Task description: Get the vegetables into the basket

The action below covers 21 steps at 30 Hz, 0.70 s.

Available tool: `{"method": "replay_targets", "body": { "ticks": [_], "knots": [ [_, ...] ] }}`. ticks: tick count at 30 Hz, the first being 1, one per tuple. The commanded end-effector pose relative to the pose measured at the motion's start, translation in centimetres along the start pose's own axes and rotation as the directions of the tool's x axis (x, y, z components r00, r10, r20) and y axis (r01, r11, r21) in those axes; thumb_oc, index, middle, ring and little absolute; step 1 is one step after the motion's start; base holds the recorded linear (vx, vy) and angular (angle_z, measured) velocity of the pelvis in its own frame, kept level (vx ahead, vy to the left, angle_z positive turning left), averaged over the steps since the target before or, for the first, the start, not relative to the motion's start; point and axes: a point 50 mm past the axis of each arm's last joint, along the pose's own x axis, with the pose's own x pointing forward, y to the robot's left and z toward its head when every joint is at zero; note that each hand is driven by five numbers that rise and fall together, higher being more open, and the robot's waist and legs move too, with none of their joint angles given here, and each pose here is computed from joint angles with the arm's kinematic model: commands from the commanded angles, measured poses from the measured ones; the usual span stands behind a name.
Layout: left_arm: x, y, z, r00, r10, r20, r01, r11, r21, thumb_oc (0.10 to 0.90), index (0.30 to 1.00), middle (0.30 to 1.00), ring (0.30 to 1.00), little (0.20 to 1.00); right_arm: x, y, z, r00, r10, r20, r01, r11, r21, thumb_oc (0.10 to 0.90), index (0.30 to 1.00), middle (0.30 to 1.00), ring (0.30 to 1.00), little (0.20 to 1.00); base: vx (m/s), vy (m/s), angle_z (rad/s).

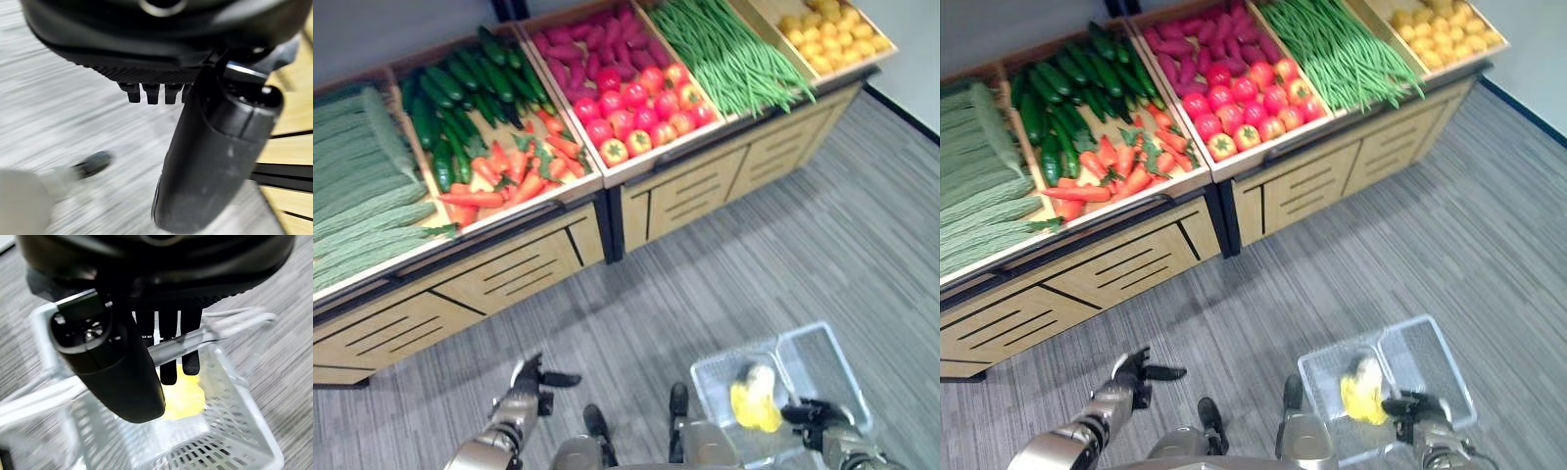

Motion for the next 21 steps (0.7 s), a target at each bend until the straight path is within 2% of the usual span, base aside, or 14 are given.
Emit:
{"method": "replay_targets", "body": {
  "ticks": [1, 10, 13, 18, 21],
  "knots": [
    [0.2, 0.2, 2.1, 0.997, 0.009, 0.073, -0.012, 0.999, 0.043, 0.900, 1.000, 1.000, 1.000, 1.000, 0.1, -0.6, 1.9, 0.997, -0.047, 0.064, 0.042, 0.997, 0.066, 0.400, 0.300, 0.300, 0.300, 0.300, 0.04, -0.118, 0.83],
    [0.1, 0.6, -0.2, 1.000, 0.031, -0.007, -0.030, 0.997, 0.068, 0.900, 1.000, 1.000, 1.000, 1.000, -0.1, 0.8, -0.3, 1.000, -0.012, -0.006, 0.012, 1.000, -0.022, 0.400, 0.300, 0.300, 0.300, 0.300, -0.02, 0.066, 0.12],
    [0.1, 1.6, -0.5, 0.998, 0.064, -0.013, -0.061, 0.987, 0.149, 0.900, 1.000, 1.000, 1.000, 1.000, -0.2, 1.5, -1.5, 0.999, 0.004, -0.041, -0.005, 1.000, -0.027, 0.400, 0.300, 0.300, 0.300, 0.300, -0.06, 0.171, 0.05],
    [0.1, 2.1, -0.3, 0.997, 0.080, -0.001, -0.079, 0.990, 0.117, 0.900, 1.000, 1.000, 1.000, 1.000, -0.4, 2.3, -2.2, 0.998, 0.030, -0.051, -0.031, 0.999, -0.031, 0.400, 0.300, 0.300, 0.300, 0.300, 0.00, 0.123, 0.06],
    [0.1, 1.6, 2.1, 0.991, 0.069, 0.117, -0.071, 0.997, 0.009, 0.900, 1.000, 1.000, 1.000, 1.000, -0.7, 3.5, -2.7, 0.997, 0.060, -0.044, -0.061, 0.998, -0.027, 0.400, 0.300, 0.300, 0.300, 0.300, 0.01, 0.138, 0.07]
  ]
}}
